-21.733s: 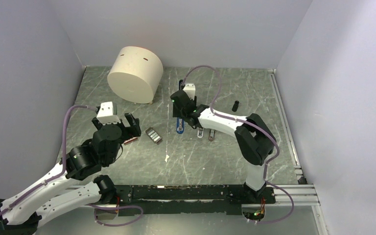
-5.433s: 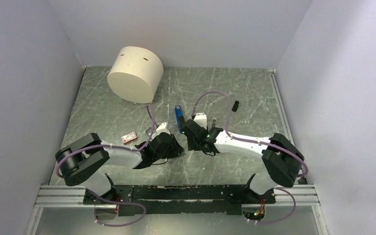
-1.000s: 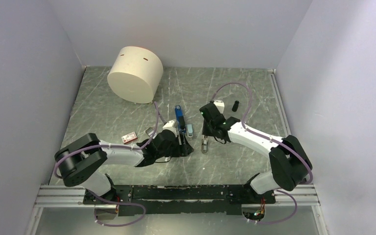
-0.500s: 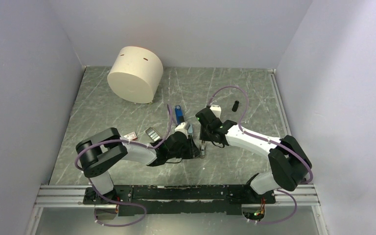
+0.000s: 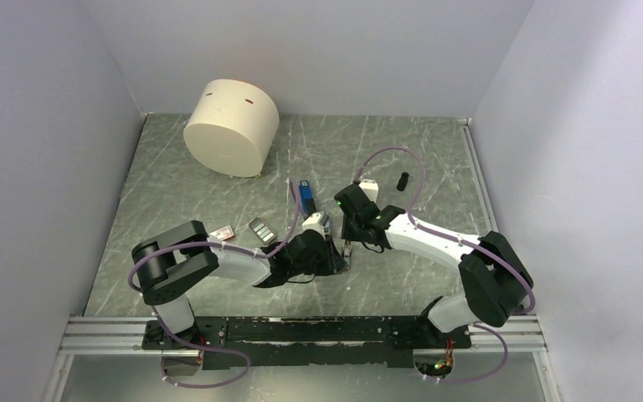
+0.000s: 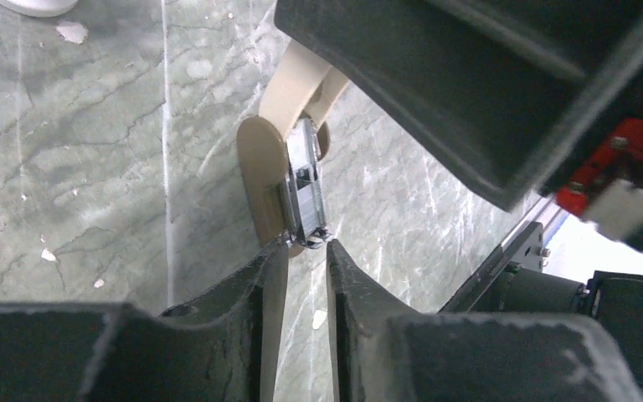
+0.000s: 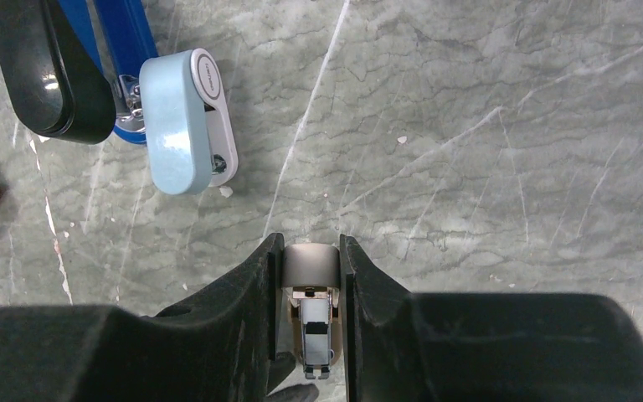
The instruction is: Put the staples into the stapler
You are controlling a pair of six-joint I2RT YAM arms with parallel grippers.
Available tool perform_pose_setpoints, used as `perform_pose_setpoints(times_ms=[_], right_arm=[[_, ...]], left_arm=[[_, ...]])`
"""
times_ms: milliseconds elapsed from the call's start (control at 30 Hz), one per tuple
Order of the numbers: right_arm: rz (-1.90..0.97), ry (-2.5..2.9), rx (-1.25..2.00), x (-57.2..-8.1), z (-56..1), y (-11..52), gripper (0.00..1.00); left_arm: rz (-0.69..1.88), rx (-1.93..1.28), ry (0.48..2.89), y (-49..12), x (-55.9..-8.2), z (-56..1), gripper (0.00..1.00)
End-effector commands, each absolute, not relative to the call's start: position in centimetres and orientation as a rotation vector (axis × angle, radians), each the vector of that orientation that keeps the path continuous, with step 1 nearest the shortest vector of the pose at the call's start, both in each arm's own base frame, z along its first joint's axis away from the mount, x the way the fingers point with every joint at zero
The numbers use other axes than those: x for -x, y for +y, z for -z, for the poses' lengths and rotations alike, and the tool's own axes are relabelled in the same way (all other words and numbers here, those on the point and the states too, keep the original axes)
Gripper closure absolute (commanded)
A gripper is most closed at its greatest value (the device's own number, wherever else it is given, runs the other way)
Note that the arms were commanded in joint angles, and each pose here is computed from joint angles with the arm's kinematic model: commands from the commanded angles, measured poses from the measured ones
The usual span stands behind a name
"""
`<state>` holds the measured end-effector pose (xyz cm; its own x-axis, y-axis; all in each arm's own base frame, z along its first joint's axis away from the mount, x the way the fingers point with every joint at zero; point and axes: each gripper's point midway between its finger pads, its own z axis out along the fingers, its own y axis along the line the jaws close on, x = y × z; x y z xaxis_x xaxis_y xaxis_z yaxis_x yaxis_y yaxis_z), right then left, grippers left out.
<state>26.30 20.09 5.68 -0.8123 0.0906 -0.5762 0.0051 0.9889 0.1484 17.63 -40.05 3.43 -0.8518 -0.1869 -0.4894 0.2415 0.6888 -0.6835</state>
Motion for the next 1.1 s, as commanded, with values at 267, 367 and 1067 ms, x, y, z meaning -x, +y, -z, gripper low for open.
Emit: perform_pose_setpoints(times_ms=[267, 367, 1067], right_arm=[[-0.162, 2.496, -0.080, -26.6, -5.9, 20.0, 0.80], [-0.162, 2.495, -0.080, -26.6, -5.9, 19.9, 0.80], [-0.180, 2.492, -0.072, -26.7, -6.1, 20.3, 0.80]], left_arm=[[1.059, -0.045, 2.259, -38.8, -17.9, -6.1, 0.71], [1.025, -0.056, 2.283, -38.7, -17.9, -5.3, 0.81], [1.019, -0.148, 2.367, -40.3, -17.2, -2.3, 0.78]])
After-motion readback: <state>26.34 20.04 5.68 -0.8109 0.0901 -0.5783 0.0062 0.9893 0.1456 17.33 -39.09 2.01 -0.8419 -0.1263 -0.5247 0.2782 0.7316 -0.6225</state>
